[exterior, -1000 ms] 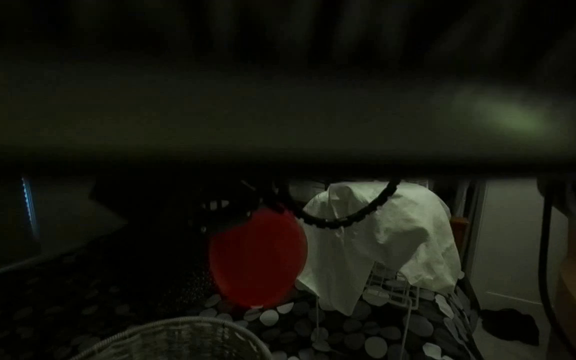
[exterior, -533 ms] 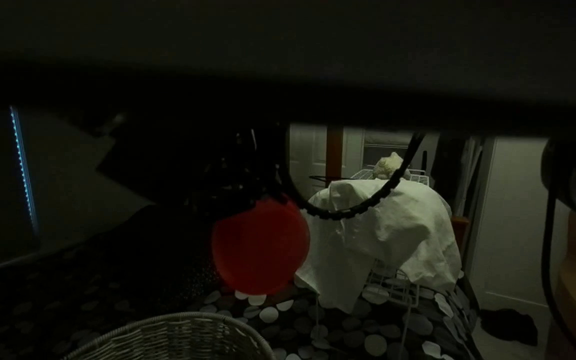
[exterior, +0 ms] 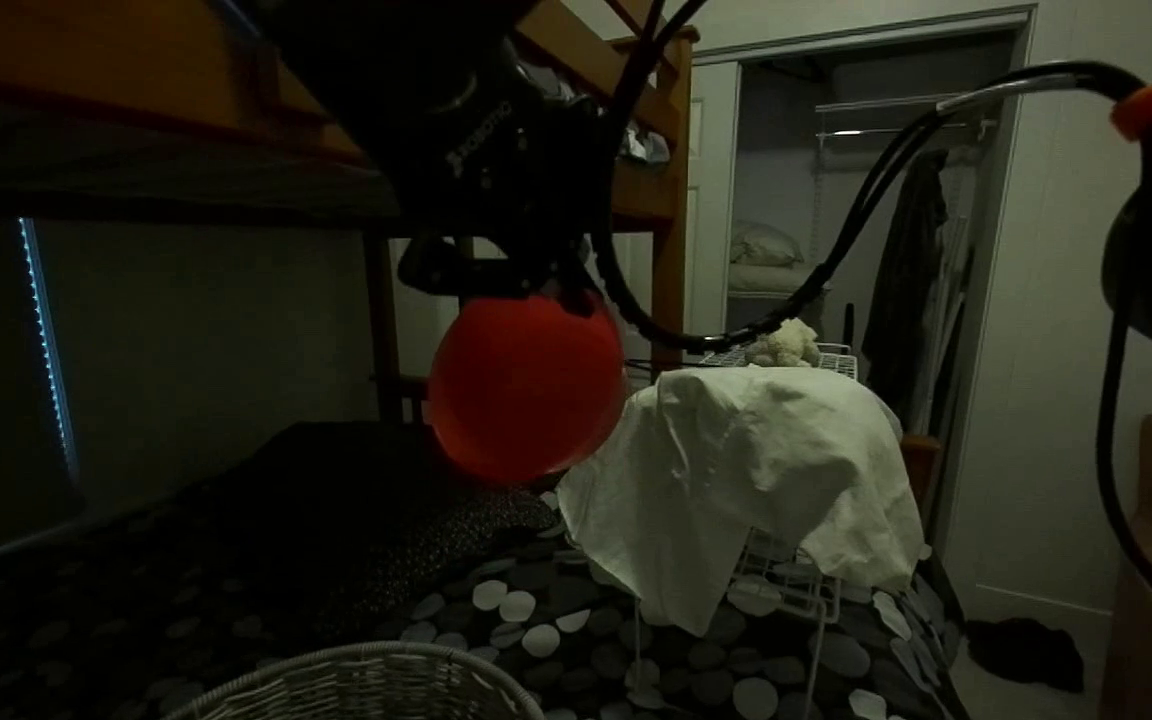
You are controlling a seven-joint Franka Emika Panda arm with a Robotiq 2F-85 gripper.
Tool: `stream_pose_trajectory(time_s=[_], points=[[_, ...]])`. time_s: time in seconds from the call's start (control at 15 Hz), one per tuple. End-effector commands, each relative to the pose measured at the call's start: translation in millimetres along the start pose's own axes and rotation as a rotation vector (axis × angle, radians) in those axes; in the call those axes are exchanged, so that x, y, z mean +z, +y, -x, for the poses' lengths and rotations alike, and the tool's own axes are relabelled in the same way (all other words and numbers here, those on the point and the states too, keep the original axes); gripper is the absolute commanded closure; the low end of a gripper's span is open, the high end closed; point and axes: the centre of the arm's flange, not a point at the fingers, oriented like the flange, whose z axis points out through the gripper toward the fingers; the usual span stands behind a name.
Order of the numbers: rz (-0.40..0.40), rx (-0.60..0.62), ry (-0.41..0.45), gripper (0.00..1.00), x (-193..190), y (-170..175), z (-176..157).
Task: Put the red bowl on the white stand on the top shelf
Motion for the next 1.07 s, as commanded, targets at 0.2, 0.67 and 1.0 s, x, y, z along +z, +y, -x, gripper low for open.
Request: stream_pose_trajectory(time_s=[0.2, 0.67, 1.0], points=[[-0.162, 0.229, -0.166, 0.99, 37, 37, 64], [-0.123, 0.100, -0.097, 0.99, 10, 41, 39], [-0.103, -0.042, 0.118, 0.99, 9, 76, 79]])
